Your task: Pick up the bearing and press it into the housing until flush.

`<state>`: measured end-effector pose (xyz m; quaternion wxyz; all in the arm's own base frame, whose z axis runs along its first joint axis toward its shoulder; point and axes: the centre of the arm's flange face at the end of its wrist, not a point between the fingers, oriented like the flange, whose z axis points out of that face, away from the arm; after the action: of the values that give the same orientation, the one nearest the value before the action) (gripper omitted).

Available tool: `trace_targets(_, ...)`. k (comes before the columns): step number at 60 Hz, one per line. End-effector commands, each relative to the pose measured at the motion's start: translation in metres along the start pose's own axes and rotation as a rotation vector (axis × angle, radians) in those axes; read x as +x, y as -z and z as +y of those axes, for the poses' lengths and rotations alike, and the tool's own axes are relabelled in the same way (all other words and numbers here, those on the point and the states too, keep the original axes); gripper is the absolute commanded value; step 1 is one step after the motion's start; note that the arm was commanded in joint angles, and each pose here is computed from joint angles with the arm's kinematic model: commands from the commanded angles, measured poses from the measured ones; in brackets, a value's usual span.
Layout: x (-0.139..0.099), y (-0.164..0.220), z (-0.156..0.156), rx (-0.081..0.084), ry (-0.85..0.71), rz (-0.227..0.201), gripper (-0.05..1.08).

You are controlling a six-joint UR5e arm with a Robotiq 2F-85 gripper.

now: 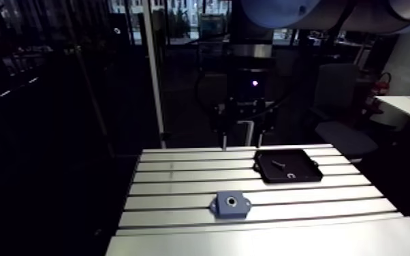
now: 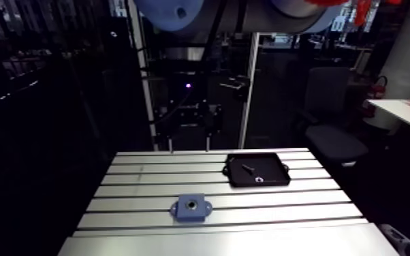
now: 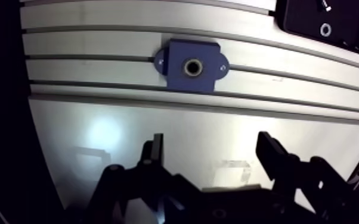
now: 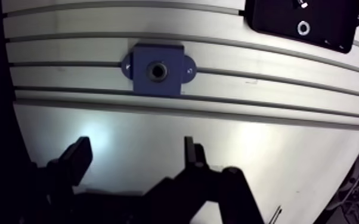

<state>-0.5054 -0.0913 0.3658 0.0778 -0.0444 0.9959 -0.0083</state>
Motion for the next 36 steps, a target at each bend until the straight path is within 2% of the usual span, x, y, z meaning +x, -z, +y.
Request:
trace_targets(1,-0.014,0.07,0.0,-0.003,-0.008,0.026,0.0)
trace_targets(5,-0.014,0.082,0.001,0.0,-0.011,0.039,0.0)
trace_targets(18,-0.013,0.088,0.002,0.0,-0.014,0.057,0.0)
trace_targets(25,-0.013,0.095,0.003,-0.007,-0.024,0.104,0.0)
trace_targets(26,-0.013,0.098,0.004,-0.014,-0.03,0.121,0.0)
trace_targets(32,-0.014,0.108,0.006,-0.026,-0.043,0.171,0.0)
trace_targets(36,-0.016,0.112,0.007,-0.028,-0.047,0.19,0.0)
